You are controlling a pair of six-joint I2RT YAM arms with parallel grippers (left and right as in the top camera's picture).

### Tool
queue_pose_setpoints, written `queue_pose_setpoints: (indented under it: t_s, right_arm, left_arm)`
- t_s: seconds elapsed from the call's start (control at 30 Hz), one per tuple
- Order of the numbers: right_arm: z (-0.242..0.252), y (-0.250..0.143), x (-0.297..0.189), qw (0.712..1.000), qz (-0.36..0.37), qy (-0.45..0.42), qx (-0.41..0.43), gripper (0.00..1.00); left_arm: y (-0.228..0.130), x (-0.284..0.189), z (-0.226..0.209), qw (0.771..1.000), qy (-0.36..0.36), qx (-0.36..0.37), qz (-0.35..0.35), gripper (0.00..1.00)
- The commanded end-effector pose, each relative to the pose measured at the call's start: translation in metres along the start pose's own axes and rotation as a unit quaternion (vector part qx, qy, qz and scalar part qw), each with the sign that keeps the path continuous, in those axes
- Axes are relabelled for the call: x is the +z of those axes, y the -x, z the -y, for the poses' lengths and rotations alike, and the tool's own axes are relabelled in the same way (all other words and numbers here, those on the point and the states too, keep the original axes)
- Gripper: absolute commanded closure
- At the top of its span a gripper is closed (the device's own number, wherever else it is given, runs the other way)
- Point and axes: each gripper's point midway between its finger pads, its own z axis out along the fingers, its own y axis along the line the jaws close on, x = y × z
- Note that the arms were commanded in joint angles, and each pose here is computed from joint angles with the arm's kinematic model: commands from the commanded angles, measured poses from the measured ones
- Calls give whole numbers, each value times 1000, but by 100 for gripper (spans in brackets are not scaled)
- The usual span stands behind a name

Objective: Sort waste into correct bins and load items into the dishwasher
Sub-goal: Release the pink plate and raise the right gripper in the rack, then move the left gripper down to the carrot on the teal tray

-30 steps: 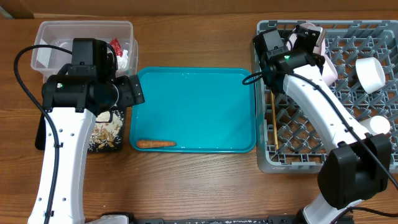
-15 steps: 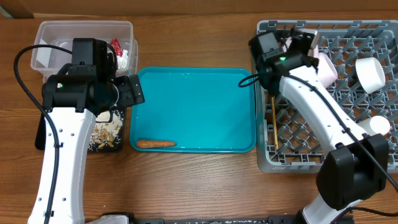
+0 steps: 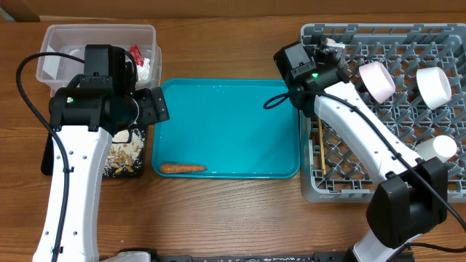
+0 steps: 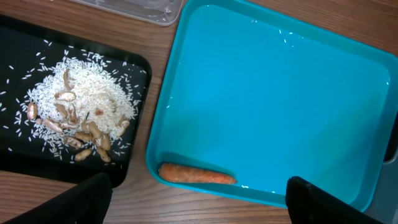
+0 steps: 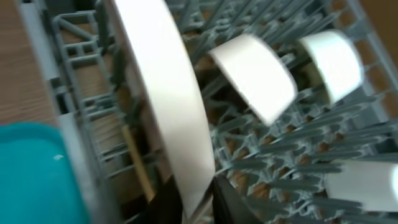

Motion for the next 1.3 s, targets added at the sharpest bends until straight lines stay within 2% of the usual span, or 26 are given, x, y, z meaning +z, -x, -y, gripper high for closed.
queue_pose_setpoints:
  t_s: [0.0, 0.2, 0.27, 0.4, 0.5, 0.57, 0.63, 0.87, 1.0, 1.27]
  right_arm:
    - [-19, -14, -2, 998, -36, 48, 0, 70]
    - [-20, -15, -18, 997, -35, 69, -3, 62]
    - [-18, -10, -31, 996, -23, 81, 3, 47]
    - [-19, -4, -61, 989, -16, 149, -1, 38]
    - [-46, -14, -92, 956, -36, 281, -82, 34]
    - [-66, -32, -116, 909, -51, 378, -167, 31]
    - [-72, -48, -128, 881, -71, 419, -207, 28]
    - [-51, -70, -118, 888, -126, 384, -220, 26]
    - [-33, -58, -105, 903, -138, 369, -172, 26]
    - [16, -39, -65, 917, -175, 350, -75, 25]
  left_arm:
    - [-1, 3, -2, 1000, 5, -6, -3, 9]
    - [-1, 3, -3, 1000, 5, -5, -3, 9]
    - [-1, 3, -3, 1000, 5, -6, -3, 9]
    - [-2, 3, -3, 1000, 6, -6, -6, 9]
    - [-6, 3, -4, 1000, 8, -6, -13, 6]
    - [-9, 2, -5, 1000, 10, -7, -20, 4]
    - [-14, 2, -6, 999, 11, -15, -31, 3]
    - [-51, 10, -8, 989, 17, -107, -105, 0]
    - [-80, 34, -4, 974, 3, -161, -159, 0]
    - [-127, 90, 4, 954, -42, -202, -216, 1]
